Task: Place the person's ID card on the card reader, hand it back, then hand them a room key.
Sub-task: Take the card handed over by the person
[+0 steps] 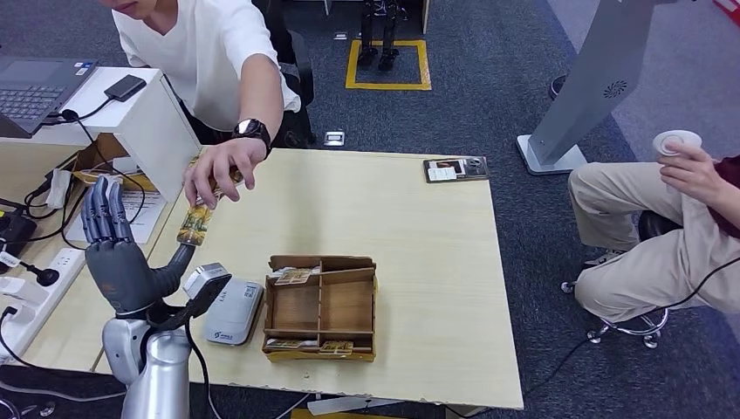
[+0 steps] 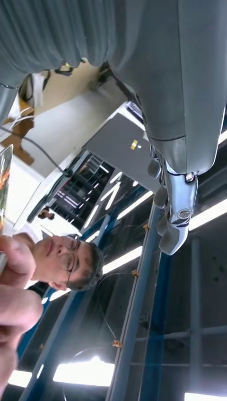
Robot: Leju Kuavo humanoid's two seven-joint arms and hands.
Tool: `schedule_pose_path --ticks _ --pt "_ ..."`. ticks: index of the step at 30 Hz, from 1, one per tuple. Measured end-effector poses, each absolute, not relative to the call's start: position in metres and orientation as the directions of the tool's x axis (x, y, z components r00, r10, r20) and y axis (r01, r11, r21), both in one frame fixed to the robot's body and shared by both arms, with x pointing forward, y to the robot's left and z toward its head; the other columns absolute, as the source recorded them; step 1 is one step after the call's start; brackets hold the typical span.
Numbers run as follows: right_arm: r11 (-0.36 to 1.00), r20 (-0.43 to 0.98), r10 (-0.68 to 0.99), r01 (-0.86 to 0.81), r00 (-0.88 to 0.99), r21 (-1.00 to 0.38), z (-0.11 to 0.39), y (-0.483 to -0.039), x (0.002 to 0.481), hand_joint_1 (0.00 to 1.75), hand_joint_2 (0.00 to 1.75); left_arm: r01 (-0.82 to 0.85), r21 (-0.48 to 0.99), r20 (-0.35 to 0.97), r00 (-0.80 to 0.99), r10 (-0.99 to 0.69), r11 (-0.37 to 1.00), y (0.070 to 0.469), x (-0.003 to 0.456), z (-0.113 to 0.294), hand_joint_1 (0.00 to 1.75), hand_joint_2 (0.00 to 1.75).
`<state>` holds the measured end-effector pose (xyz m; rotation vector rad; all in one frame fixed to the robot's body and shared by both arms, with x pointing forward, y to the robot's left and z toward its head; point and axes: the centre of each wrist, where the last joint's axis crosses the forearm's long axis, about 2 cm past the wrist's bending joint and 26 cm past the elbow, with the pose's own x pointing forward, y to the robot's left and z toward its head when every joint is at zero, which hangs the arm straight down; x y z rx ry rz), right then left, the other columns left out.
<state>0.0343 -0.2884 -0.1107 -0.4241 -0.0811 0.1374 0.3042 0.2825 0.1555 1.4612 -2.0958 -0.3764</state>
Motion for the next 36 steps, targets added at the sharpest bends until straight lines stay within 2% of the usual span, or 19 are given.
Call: schedule_pose_path --ticks 6,7,10,11,36 --pt "0.9 0.05 0.166 -0.13 0.985 -0.417 -0.111 -0.288 0.035 0.0 1.75 -0.781 0.53 0.273 -0.212 -0.938 0.331 0.292 0.304 0.155 0.0 1.75" --pt "0.9 0.05 0.167 -0.131 0.985 -0.417 -0.111 -0.288 0.035 0.0 1.75 -0.781 0.533 0.269 -0.207 -0.941 0.325 0.293 0.304 0.155 0.1 1.75" --pt "0.899 0.051 0.167 -0.131 0.985 -0.418 -0.111 -0.288 0.035 0.0 1.75 -0.782 0.541 0.262 -0.194 -0.945 0.31 0.295 0.303 0.154 1.4 1.75" --pt "0.899 0.052 0.169 -0.132 0.984 -0.418 -0.111 -0.288 0.036 0.0 1.75 -0.782 0.541 0.264 -0.191 -0.946 0.309 0.296 0.303 0.154 1.75 1.75" --pt "0.863 0.046 0.289 -0.24 0.956 -0.444 -0.11 -0.294 0.037 0.0 1.75 -0.79 0.515 0.306 -0.192 -0.933 0.332 0.297 0.303 0.153 1.75 1.75"
